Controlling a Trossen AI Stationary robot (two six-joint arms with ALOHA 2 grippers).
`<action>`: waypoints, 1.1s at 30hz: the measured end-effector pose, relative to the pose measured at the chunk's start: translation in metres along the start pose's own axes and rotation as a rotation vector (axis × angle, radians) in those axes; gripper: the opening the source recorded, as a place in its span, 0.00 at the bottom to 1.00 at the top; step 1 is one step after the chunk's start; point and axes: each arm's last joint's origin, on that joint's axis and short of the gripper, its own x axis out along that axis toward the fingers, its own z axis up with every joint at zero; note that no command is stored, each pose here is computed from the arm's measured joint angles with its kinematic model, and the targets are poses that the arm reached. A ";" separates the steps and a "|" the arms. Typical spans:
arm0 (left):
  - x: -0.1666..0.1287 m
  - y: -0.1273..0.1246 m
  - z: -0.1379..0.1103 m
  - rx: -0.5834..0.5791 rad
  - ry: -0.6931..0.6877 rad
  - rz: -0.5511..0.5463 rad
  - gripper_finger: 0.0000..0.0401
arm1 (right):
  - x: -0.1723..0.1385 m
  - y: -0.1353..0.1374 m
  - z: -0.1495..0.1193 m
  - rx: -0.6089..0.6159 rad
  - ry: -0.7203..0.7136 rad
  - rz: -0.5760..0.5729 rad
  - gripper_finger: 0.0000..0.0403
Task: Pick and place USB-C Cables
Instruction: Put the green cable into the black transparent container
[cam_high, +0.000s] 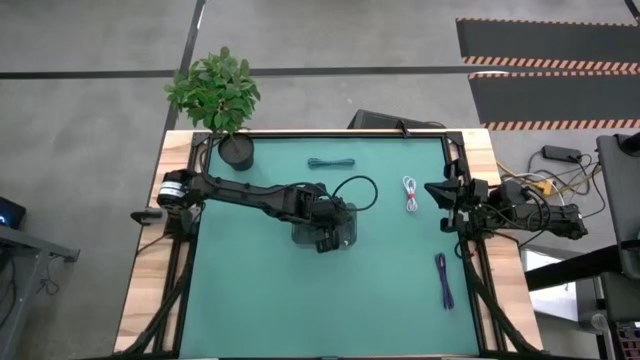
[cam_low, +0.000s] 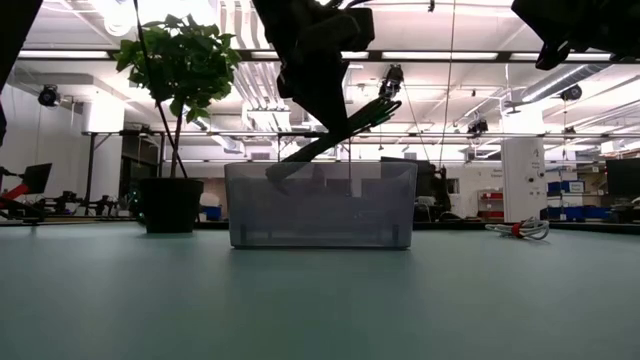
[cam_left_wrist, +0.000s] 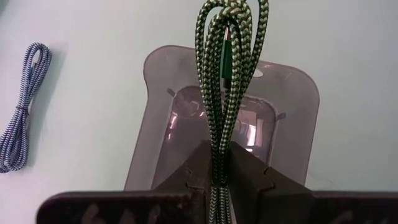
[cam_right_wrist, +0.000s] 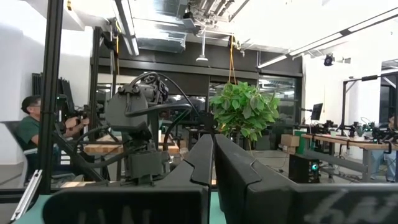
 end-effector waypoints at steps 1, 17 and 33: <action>0.000 0.000 0.000 0.000 0.000 0.000 0.05 | 0.000 0.000 0.000 0.000 0.000 0.000 0.02; 0.001 0.000 -0.004 0.014 0.035 0.007 0.05 | 0.000 0.000 0.000 0.000 0.000 0.000 0.02; 0.015 0.000 -0.021 0.075 0.090 0.016 0.05 | 0.000 0.000 0.000 0.015 0.000 -0.001 0.02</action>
